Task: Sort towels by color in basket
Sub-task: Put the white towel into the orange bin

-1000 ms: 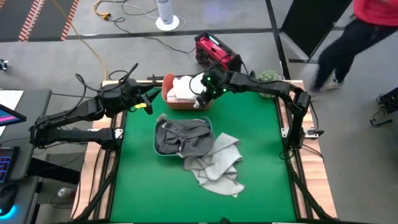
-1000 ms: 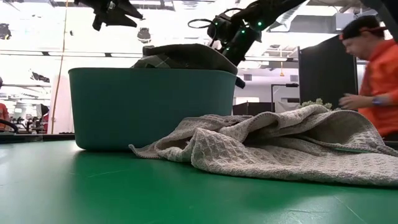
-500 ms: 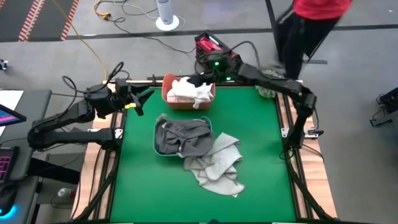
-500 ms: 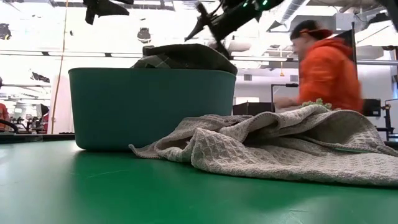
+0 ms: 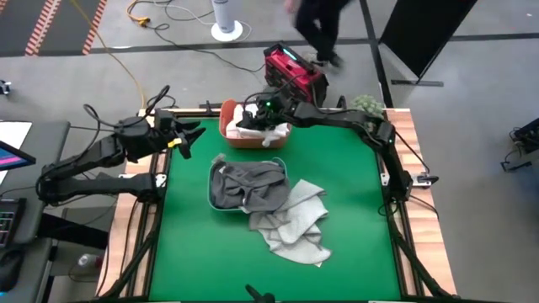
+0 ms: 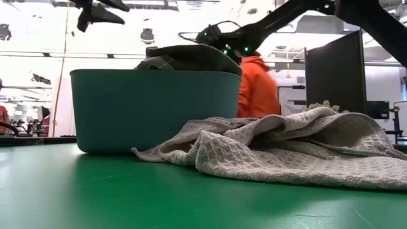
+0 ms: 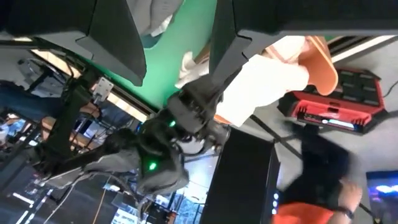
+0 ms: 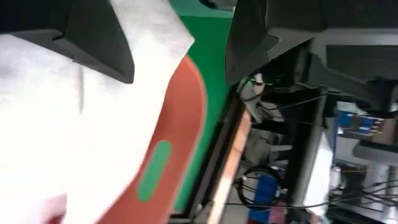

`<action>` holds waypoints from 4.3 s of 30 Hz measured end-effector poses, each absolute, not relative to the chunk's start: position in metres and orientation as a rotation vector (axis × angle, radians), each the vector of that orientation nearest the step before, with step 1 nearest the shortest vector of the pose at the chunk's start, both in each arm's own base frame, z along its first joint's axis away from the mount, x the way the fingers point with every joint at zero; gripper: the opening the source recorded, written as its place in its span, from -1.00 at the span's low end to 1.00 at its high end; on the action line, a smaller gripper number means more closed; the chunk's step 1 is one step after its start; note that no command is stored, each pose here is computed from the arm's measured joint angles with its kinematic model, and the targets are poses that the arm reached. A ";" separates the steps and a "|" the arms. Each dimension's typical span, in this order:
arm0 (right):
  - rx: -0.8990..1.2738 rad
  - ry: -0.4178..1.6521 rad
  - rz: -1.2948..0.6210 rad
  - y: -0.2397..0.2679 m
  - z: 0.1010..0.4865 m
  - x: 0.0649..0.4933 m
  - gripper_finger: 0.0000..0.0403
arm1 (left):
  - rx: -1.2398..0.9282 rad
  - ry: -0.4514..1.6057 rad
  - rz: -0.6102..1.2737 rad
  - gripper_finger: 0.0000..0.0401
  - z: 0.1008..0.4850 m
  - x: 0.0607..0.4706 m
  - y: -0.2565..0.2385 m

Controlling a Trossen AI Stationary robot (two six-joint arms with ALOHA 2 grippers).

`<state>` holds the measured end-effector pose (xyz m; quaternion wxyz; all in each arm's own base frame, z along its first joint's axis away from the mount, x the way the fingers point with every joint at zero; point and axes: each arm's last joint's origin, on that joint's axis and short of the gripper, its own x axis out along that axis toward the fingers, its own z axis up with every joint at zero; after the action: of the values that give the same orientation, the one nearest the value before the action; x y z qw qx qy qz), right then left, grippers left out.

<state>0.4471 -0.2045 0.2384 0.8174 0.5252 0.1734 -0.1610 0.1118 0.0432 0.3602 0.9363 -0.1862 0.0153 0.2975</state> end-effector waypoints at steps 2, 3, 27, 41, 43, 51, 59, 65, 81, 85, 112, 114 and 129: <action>1.129 0.400 -0.359 -0.206 0.229 0.448 0.39 | -0.393 0.027 0.608 -0.17 0.360 0.110 0.043; 1.136 0.416 -0.371 -0.207 0.225 0.448 0.39 | -0.395 0.028 0.608 -0.17 0.360 0.110 0.043; 1.052 0.217 -0.366 -0.234 0.263 0.432 0.39 | -0.396 0.024 0.583 -0.17 0.361 0.107 0.041; 1.183 0.348 -0.177 -0.229 0.232 0.445 0.39 | -0.396 0.024 0.584 -0.17 0.361 0.107 0.041; 1.150 0.278 -0.165 -0.232 0.261 0.439 0.39 | -0.396 0.025 0.584 -0.17 0.361 0.107 0.041; 1.053 0.234 -0.237 -0.237 0.282 0.440 0.39 | -0.396 0.044 0.591 -0.17 0.359 0.107 0.041; 1.141 0.517 -0.311 -0.232 0.191 0.461 0.39 | -0.396 0.049 0.593 -0.17 0.359 0.107 0.041; 1.082 0.430 -0.247 -0.236 0.248 0.458 0.39 | -0.395 0.049 0.593 -0.17 0.359 0.107 0.041; 0.792 0.675 -0.296 -0.199 0.334 0.442 0.39 | -0.362 0.061 0.601 -0.17 0.358 0.107 0.041; 0.529 0.955 -0.357 -0.175 0.318 0.432 0.39 | -0.355 0.084 0.604 -0.17 0.356 0.106 0.041; -0.215 1.267 -0.128 -0.133 0.288 0.429 -0.06 | -0.308 0.101 0.600 -0.17 0.356 0.106 0.041; -0.207 1.274 -0.129 -0.135 0.281 0.431 -0.22 | -0.311 0.101 0.600 -0.17 0.356 0.106 0.041; 0.401 1.005 -0.109 -0.187 0.288 0.423 -0.92 | -0.353 0.088 0.602 -0.17 0.356 0.106 0.041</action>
<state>0.4227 -0.1869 0.2878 0.8558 0.1907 0.4781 -0.0518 0.1063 0.0412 0.3560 0.9388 -0.1729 0.0430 0.2949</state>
